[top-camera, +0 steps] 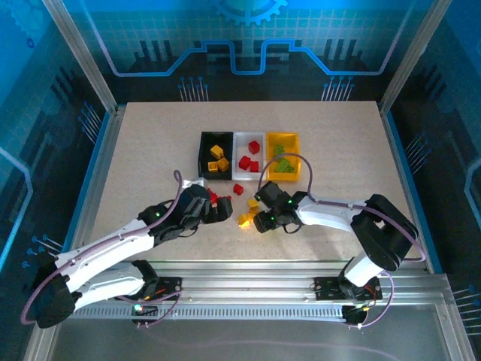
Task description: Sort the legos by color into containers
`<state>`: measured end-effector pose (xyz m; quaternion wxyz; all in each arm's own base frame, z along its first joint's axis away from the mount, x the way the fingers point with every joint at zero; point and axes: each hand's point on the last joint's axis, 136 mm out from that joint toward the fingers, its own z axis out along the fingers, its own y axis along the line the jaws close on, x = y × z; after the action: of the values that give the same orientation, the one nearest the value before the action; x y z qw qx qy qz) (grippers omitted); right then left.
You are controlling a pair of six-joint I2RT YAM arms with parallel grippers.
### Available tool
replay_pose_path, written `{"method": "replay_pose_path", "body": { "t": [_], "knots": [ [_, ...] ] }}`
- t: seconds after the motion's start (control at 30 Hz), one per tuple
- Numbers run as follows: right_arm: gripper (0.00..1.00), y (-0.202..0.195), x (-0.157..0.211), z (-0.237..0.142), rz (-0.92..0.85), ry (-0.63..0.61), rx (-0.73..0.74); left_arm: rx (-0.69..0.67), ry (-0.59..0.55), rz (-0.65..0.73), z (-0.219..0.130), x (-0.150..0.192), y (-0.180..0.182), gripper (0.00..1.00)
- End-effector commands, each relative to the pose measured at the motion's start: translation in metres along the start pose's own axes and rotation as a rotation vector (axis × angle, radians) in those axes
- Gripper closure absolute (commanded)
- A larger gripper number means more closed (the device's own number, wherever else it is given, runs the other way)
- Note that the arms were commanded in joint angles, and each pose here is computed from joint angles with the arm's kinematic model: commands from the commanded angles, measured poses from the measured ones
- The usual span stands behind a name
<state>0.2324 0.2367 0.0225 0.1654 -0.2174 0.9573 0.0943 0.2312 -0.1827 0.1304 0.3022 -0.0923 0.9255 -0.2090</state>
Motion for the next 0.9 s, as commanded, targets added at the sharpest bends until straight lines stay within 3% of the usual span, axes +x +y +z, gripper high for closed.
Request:
{"method": "replay_pose_path", "body": {
  "t": [0.0, 0.1, 0.27, 0.5, 0.63, 0.87],
  "knots": [
    [0.56, -0.001, -0.004, -0.002, -0.024, 0.002, 0.039, -0.068, -0.014, -0.033, -0.002, 0.004, 0.020, 0.01],
    [0.64, -0.006, -0.003, -0.013, -0.025, -0.010, 0.059, -0.079, -0.023, -0.030, -0.005, 0.002, 0.024, 0.01],
    [0.66, -0.021, -0.019, -0.053, 0.002, -0.107, 0.093, -0.092, -0.033, -0.031, -0.002, 0.001, 0.030, 0.01],
    [0.65, -0.074, -0.098, -0.113, 0.214, -0.339, 0.119, -0.118, -0.017, -0.070, 0.007, 0.012, 0.046, 0.01],
    [0.64, -0.110, -0.138, -0.106, 0.330, -0.372, 0.163, -0.122, -0.006, -0.085, 0.008, 0.017, 0.051, 0.01],
    [0.62, -0.155, -0.183, -0.068, 0.413, -0.303, 0.286, -0.128, 0.018, -0.102, 0.011, 0.025, 0.057, 0.01]
  ]
}}
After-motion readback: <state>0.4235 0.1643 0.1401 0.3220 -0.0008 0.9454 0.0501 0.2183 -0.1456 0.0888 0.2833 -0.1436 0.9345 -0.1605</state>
